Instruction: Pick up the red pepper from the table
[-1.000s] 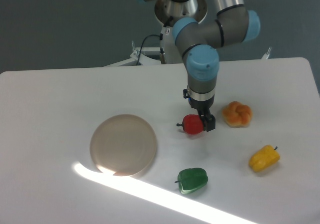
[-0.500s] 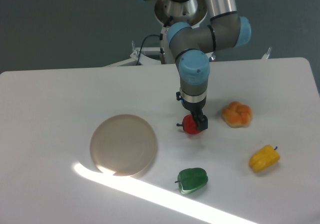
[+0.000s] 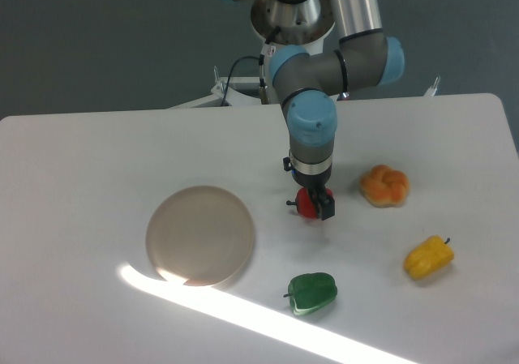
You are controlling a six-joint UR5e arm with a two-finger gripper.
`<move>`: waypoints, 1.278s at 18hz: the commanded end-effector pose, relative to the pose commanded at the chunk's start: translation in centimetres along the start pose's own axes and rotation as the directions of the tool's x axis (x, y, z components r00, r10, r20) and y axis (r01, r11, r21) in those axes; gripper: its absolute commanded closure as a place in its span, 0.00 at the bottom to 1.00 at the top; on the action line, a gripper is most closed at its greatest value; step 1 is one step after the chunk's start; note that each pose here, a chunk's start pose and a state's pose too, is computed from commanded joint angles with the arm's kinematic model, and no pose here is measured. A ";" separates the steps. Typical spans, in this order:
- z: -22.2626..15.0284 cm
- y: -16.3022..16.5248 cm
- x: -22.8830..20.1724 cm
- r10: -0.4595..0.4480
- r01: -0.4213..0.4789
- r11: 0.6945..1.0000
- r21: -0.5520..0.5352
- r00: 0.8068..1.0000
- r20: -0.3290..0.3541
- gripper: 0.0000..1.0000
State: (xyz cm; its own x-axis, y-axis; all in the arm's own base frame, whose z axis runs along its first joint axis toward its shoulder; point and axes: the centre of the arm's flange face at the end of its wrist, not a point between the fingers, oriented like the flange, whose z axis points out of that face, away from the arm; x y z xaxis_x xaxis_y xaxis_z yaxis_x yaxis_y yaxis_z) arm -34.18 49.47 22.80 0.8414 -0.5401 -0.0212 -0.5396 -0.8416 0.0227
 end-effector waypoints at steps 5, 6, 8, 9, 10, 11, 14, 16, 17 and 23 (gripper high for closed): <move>0.0 0.0 -0.5 0.000 0.000 1.000 0.002 1.000 0.003 0.09; 0.0 0.0 -0.5 0.001 -0.001 1.000 0.002 1.000 0.003 0.18; -0.3 0.1 -0.8 0.004 -0.004 1.000 0.003 1.000 0.009 0.37; -0.4 0.2 -0.9 0.006 -0.006 1.000 0.003 1.000 0.012 0.50; -0.7 0.3 -1.2 0.007 -0.007 1.000 0.004 1.000 0.019 0.59; -1.0 0.3 -1.4 0.008 -0.009 1.000 0.005 1.000 0.025 0.64; -2.1 0.3 -2.1 0.006 -0.007 1.000 0.009 0.999 0.048 0.65; -3.7 0.3 -3.2 0.004 -0.005 1.000 0.012 0.997 0.078 0.65; -5.7 0.3 -4.4 0.002 -0.004 1.000 0.016 0.994 0.111 0.65; -13.0 -0.1 -8.8 0.003 -0.009 1.000 0.030 0.984 0.180 0.65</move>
State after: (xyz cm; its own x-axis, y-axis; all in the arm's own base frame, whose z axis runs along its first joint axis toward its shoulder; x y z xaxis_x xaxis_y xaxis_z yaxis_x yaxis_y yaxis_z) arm -41.13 54.40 36.01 0.8204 -0.5354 -0.2006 -0.5478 -0.8366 -0.0073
